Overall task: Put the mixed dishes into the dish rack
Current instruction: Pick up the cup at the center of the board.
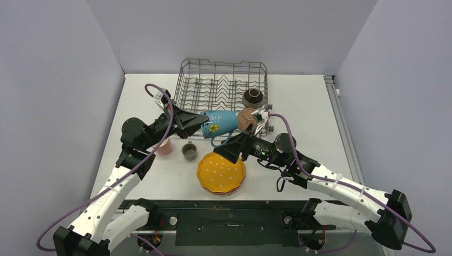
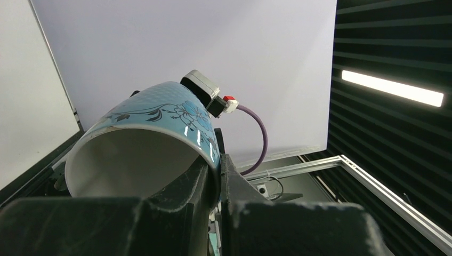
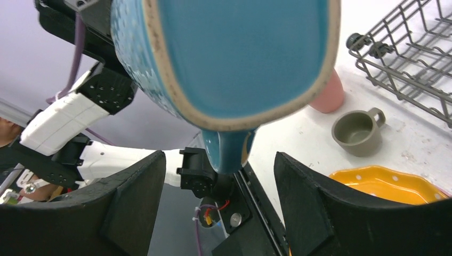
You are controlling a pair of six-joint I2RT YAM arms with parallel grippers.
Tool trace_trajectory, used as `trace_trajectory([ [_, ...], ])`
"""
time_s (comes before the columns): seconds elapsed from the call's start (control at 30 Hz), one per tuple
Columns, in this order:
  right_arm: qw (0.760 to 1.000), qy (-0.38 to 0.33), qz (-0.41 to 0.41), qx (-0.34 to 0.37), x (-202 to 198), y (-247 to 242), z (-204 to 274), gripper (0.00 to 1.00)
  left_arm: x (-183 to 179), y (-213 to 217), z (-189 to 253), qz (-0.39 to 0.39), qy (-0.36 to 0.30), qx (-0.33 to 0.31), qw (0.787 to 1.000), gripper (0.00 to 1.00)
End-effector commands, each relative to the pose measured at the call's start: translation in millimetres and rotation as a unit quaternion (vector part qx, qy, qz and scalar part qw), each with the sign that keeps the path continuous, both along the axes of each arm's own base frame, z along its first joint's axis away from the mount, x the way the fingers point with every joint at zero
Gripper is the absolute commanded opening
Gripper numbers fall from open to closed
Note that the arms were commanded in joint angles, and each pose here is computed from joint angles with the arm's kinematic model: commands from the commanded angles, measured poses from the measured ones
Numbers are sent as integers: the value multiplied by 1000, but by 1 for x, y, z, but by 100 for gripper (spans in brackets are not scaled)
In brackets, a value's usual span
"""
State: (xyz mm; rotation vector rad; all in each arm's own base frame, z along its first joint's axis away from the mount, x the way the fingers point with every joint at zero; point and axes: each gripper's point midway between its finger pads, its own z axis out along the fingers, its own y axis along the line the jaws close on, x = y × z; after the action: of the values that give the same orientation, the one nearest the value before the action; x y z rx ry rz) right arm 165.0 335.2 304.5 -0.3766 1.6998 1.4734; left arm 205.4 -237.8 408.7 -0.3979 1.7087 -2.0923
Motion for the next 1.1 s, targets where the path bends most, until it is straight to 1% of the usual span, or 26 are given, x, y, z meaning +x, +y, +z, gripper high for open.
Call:
trace_trajectory([
  [0.0,995,-50,35,84,-12,5,55,69,-22,5,40,-19,-63,-49,997,0],
  [0.13,991,-46,53,111,-16,9,61,66,-23,4,40,-25,-59,-51,997,0],
  [0.27,987,-41,68,136,-19,12,67,60,-24,3,40,-33,-53,-61,996,0],
  [0.33,986,-40,73,143,-20,13,68,55,-25,3,39,-36,-50,-65,996,0],
  [0.53,985,-36,81,150,-22,16,68,49,-26,4,38,-36,-44,-67,996,0],
  [0.67,984,-30,83,153,-23,17,63,48,-27,4,40,-37,-46,-68,996,0],
  [0.9,988,-24,74,135,-23,19,48,47,-26,4,43,-35,-49,-65,996,0],
  [1.07,988,-23,72,138,-23,21,48,38,-26,2,43,-36,-49,-64,996,0],
])
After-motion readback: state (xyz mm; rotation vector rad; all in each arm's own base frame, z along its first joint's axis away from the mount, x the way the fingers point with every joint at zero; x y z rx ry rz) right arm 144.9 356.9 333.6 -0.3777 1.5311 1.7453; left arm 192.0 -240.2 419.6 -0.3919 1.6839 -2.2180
